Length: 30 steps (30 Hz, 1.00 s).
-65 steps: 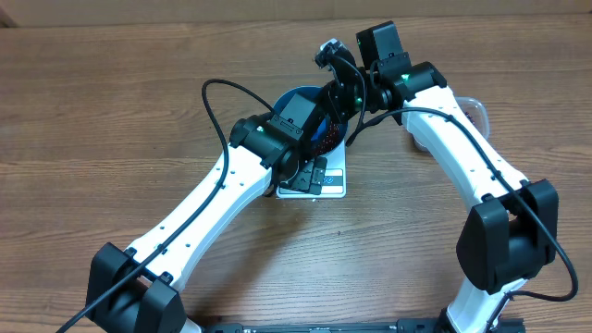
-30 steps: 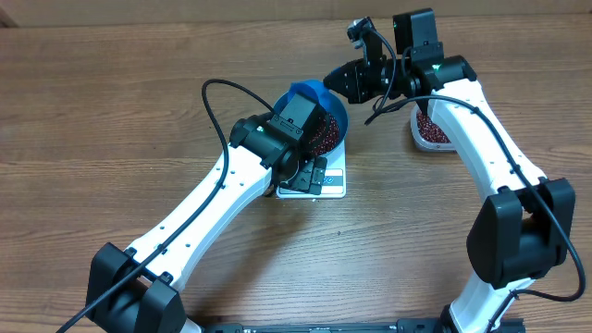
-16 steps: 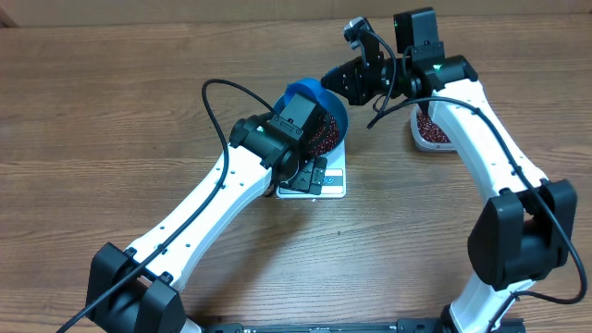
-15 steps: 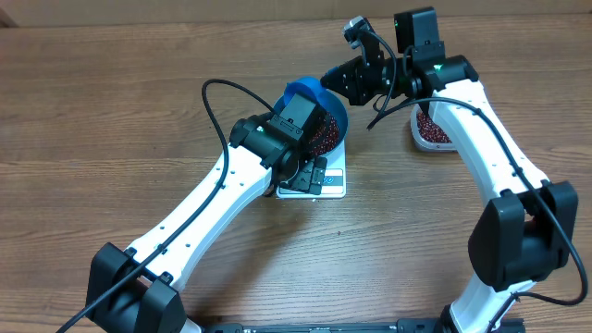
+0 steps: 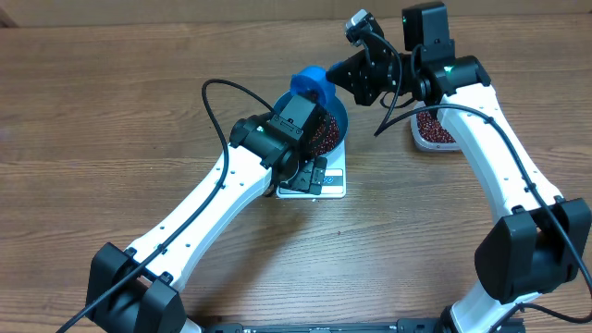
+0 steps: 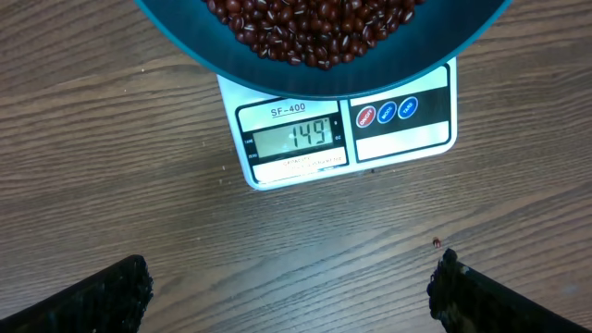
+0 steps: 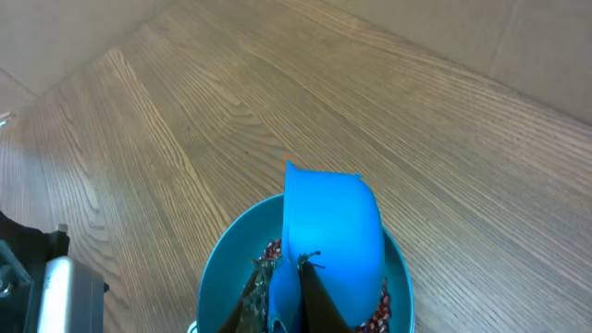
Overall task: Scoop item into bowl and weigh 150g on scale
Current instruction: 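Tilt the scoop over the teal bowl to add a few beans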
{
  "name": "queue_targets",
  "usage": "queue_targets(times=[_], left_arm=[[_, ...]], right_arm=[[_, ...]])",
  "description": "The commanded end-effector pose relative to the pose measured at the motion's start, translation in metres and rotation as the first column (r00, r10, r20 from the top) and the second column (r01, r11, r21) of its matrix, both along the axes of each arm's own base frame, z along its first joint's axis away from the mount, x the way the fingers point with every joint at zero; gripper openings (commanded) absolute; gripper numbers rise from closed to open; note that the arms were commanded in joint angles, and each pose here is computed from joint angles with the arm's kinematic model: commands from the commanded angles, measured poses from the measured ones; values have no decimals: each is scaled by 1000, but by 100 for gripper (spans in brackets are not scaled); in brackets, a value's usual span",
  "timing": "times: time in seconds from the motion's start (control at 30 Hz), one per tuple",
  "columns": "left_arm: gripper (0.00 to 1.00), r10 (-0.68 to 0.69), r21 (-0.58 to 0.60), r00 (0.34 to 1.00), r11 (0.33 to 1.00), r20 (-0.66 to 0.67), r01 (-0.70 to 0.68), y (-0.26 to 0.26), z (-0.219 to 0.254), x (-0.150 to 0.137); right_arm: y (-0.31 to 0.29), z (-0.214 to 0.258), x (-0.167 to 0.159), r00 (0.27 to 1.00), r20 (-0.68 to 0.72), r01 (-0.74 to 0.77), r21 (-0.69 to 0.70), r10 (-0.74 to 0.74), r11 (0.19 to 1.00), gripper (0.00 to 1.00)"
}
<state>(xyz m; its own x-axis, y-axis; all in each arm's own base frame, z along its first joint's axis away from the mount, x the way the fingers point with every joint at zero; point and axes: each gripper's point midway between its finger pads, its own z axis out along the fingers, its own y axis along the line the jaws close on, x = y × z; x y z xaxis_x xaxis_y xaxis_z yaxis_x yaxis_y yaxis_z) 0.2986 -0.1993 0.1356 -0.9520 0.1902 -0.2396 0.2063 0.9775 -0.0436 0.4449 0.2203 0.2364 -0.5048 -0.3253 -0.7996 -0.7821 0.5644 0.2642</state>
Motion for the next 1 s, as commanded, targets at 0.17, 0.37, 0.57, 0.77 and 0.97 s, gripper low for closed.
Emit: queue_targets(times=[0.17,0.37,0.57,0.77,0.97], left_arm=[[100,-2,0,1000,1000,-8,2,-2,-2,-3],[100,-2,0,1000,1000,-8,2,-2,-2,-3],[100,-2,0,1000,1000,-8,2,-2,-2,-3],[99,-2,0,1000,1000,-8,2,-2,-2,-3],[100,-2,0,1000,1000,-8,2,-2,-2,-3]], right_arm=[[-4,7,-3,997,73,18,-113,-10,993,4],[0,6,-6,998,69,3,-115,5,993,4],[1,4,-6,998,67,13,-123,-5,992,4],[12,10,-12,992,114,-47,-128,62,991,4],[17,17,-14,991,112,-61,-88,71,994,4]])
